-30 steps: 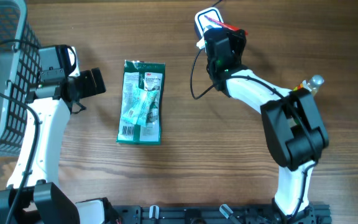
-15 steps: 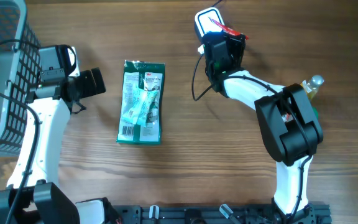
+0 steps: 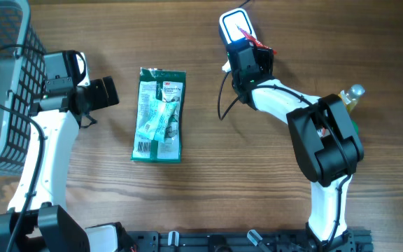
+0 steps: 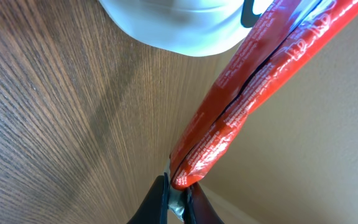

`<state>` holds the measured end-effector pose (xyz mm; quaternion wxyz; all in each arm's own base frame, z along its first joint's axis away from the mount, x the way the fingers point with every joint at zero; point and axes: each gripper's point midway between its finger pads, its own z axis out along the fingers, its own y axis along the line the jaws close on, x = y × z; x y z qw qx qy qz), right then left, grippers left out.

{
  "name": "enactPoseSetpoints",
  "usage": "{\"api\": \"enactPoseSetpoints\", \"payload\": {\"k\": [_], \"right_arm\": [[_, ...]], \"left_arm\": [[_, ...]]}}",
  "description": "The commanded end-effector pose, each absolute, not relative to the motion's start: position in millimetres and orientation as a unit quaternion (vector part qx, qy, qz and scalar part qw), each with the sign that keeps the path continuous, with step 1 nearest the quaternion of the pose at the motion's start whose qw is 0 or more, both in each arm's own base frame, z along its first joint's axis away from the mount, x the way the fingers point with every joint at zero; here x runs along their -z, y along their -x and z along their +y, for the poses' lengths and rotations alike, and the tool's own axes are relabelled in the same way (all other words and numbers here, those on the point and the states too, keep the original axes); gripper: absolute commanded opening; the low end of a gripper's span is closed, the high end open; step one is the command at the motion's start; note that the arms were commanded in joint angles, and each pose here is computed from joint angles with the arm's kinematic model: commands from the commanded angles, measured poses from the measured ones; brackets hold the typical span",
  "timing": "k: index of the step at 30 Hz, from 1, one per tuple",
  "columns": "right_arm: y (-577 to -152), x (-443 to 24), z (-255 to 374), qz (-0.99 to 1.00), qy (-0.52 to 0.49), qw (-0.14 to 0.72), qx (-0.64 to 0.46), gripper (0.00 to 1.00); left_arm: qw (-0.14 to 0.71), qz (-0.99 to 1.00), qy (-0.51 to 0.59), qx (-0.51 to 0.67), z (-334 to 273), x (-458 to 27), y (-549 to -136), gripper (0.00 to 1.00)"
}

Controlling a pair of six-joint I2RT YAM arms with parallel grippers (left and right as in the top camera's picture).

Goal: Scan the item barcode
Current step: 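Hold the snack stick in front of the white scanner, then carry the snack stick back right toward the jar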

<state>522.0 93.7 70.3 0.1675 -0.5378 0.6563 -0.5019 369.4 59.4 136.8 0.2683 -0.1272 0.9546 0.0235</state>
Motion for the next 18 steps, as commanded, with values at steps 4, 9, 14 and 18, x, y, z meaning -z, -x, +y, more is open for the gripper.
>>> {"api": "enactPoseSetpoints", "payload": {"k": [4, 9, 14, 18], "right_arm": [[-528, -105, 110, 0.699, 0.479, 0.262, 0.462, 0.04], [-512, -153, 123, 0.744, 0.438, 0.344, 0.369, 0.04], [-471, -184, 115, 0.829, 0.334, 0.375, 0.246, 0.04], [-410, -157, 112, 0.918, 0.262, 0.289, 0.074, 0.04]], "left_arm": [[0.269, 0.955, 0.123, -0.03, 63, -137, -371, 1.0], [0.269, 0.955, 0.123, -0.03, 63, -137, -371, 1.0], [0.269, 0.955, 0.123, -0.03, 63, -137, -371, 1.0], [0.269, 0.955, 0.123, -0.03, 63, -137, -371, 1.0]]}}
